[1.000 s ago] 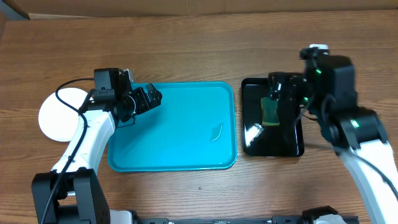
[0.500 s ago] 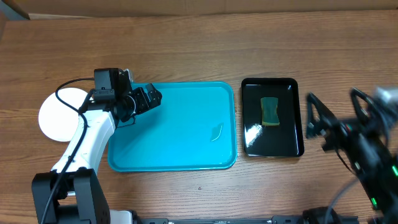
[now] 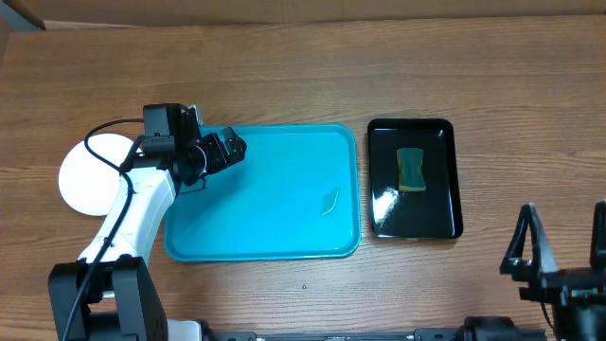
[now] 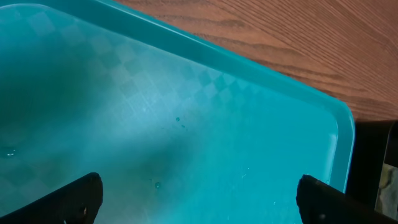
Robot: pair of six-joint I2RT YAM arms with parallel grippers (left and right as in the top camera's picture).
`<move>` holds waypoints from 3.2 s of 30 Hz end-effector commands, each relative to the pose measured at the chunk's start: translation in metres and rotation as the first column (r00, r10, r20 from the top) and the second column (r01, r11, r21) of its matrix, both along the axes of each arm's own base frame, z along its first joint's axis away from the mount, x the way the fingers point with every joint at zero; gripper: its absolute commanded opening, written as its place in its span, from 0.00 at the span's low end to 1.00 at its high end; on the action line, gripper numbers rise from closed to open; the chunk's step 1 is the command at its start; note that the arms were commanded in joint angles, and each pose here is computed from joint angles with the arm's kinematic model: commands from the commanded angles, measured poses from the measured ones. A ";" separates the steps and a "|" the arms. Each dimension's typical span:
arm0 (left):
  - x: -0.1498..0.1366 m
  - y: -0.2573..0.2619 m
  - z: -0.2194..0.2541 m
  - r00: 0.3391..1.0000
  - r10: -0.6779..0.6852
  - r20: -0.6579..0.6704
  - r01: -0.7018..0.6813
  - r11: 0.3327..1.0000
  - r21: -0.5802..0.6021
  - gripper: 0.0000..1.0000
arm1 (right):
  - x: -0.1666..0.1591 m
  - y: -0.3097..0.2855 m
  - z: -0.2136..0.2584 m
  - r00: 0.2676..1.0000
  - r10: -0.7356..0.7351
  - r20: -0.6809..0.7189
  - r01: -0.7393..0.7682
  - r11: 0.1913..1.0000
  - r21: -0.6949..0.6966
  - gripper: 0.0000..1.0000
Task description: Clean dirty plates on tray and stack at the side
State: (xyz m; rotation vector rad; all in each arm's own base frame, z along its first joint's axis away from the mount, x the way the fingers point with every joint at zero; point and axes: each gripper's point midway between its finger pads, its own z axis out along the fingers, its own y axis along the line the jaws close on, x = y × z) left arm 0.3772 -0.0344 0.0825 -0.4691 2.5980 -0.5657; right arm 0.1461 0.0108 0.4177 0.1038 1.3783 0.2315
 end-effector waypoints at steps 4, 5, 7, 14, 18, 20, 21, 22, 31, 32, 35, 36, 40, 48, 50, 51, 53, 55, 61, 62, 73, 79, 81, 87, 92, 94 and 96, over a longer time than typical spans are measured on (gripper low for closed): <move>-0.001 -0.001 -0.004 1.000 -0.020 -0.004 0.020 1.000 0.016 1.00 | 0.019 0.018 -0.033 0.991 0.105 0.084 -0.103 0.994 -0.029 1.00; -0.001 -0.001 -0.004 1.000 -0.020 -0.004 0.020 1.000 0.016 1.00 | 0.022 0.022 -0.037 0.986 0.127 0.105 -0.124 0.992 -0.029 1.00; -0.001 -0.001 -0.004 1.000 -0.020 -0.004 0.020 1.000 0.016 1.00 | 0.030 0.023 -0.047 0.979 0.146 0.145 -0.150 0.989 0.014 1.00; -0.001 -0.001 -0.004 1.000 -0.020 -0.004 0.020 1.000 0.016 1.00 | 0.052 0.022 -0.081 0.954 0.164 0.252 -0.196 0.975 0.107 1.00; -0.001 -0.001 -0.004 1.000 -0.020 -0.004 0.020 1.000 0.016 1.00 | 0.064 0.021 -0.107 0.956 0.164 0.242 -0.194 0.975 0.108 1.00; -0.001 -0.001 -0.004 1.000 -0.020 -0.005 0.020 1.000 0.016 1.00 | 0.071 0.021 -0.125 0.966 0.159 0.205 -0.186 0.976 0.118 1.00; -0.001 -0.001 -0.004 1.000 -0.020 -0.004 0.020 1.000 0.016 1.00 | 0.075 0.021 -0.134 0.970 0.159 0.186 -0.183 0.976 0.121 1.00; -0.001 -0.001 -0.004 1.000 -0.020 -0.004 0.020 1.000 0.016 1.00 | 0.077 0.021 -0.141 0.972 0.159 0.172 -0.181 0.976 0.123 1.00; -0.001 -0.001 -0.004 1.000 -0.020 -0.005 0.020 1.000 0.016 1.00 | 0.094 0.019 -0.200 0.992 0.124 -0.021 -0.124 0.992 0.018 1.00; -0.001 -0.001 -0.004 1.000 -0.020 -0.005 0.020 1.000 0.016 1.00 | 0.095 0.019 -0.207 0.992 0.119 -0.051 -0.119 0.993 -0.006 1.00; -0.001 -0.001 -0.004 1.000 -0.020 -0.005 0.020 1.000 0.016 1.00 | 0.098 0.019 -0.238 0.981 0.099 -0.170 -0.116 0.989 -0.096 1.00; -0.001 -0.001 -0.004 1.000 -0.020 -0.005 0.020 1.000 0.016 1.00 | 0.098 0.019 -0.247 0.975 0.091 -0.200 -0.117 0.986 -0.121 1.00; -0.001 -0.001 -0.004 1.000 -0.020 -0.005 0.020 1.000 0.016 1.00 | 0.098 0.019 -0.245 0.981 0.069 -0.181 -0.112 0.964 -0.241 1.00; -0.001 -0.001 -0.004 1.000 -0.020 -0.004 0.020 1.000 0.016 1.00 | 0.098 0.019 -0.244 0.983 0.059 -0.173 -0.110 0.948 -0.300 1.00; -0.001 -0.001 -0.004 1.000 -0.020 -0.005 0.020 1.000 0.016 1.00 | 0.098 0.019 -0.244 0.983 0.059 -0.173 -0.110 0.948 -0.300 1.00; -0.001 -0.001 -0.004 1.000 -0.020 -0.004 0.020 1.000 0.016 1.00 | 0.098 0.019 -0.244 0.983 0.059 -0.173 -0.110 0.948 -0.300 1.00; -0.001 -0.001 -0.004 1.000 -0.020 -0.004 0.020 1.000 0.016 1.00 | 0.098 0.019 -0.244 0.983 0.059 -0.173 -0.110 0.948 -0.300 1.00; -0.001 -0.001 -0.004 1.000 -0.020 -0.004 0.020 1.000 0.016 1.00 | 0.098 0.018 -0.244 0.983 0.058 -0.173 -0.109 0.948 -0.300 1.00; -0.001 -0.001 -0.004 1.000 -0.020 -0.004 0.020 1.000 0.016 1.00 | 0.098 0.018 -0.244 0.983 0.058 -0.173 -0.108 0.948 -0.300 1.00; -0.001 -0.001 -0.004 1.000 -0.021 -0.004 0.021 1.000 0.017 1.00 | 0.098 0.018 -0.244 0.983 0.058 -0.173 -0.109 0.948 -0.300 1.00; -0.001 -0.001 -0.004 1.000 -0.020 -0.004 0.020 1.000 0.016 1.00 | 0.098 0.018 -0.244 0.983 0.058 -0.173 -0.109 0.948 -0.300 1.00; -0.001 -0.001 -0.004 1.000 -0.020 -0.004 0.020 1.000 0.016 1.00 | 0.098 0.018 -0.244 0.983 0.058 -0.173 -0.109 0.948 -0.300 1.00; -0.001 -0.001 -0.004 1.000 -0.020 -0.004 0.020 1.000 0.016 1.00 | 0.098 0.018 -0.244 0.983 0.058 -0.173 -0.109 0.948 -0.300 1.00; -0.001 -0.001 -0.004 1.000 -0.020 -0.005 0.020 1.000 0.016 1.00 | 0.098 0.018 -0.244 0.983 0.058 -0.173 -0.108 0.948 -0.300 1.00; -0.001 -0.001 -0.004 1.000 -0.020 -0.004 0.020 1.000 0.016 1.00 | 0.098 0.018 -0.244 0.983 0.058 -0.173 -0.109 0.948 -0.300 1.00; -0.001 -0.001 -0.004 1.000 -0.020 -0.004 0.020 1.000 0.016 1.00 | 0.098 0.018 -0.244 0.983 0.058 -0.173 -0.109 0.948 -0.300 1.00; -0.001 -0.001 -0.004 1.000 -0.020 -0.004 0.020 1.000 0.016 1.00 | 0.098 0.018 -0.244 0.983 0.058 -0.173 -0.109 0.948 -0.300 1.00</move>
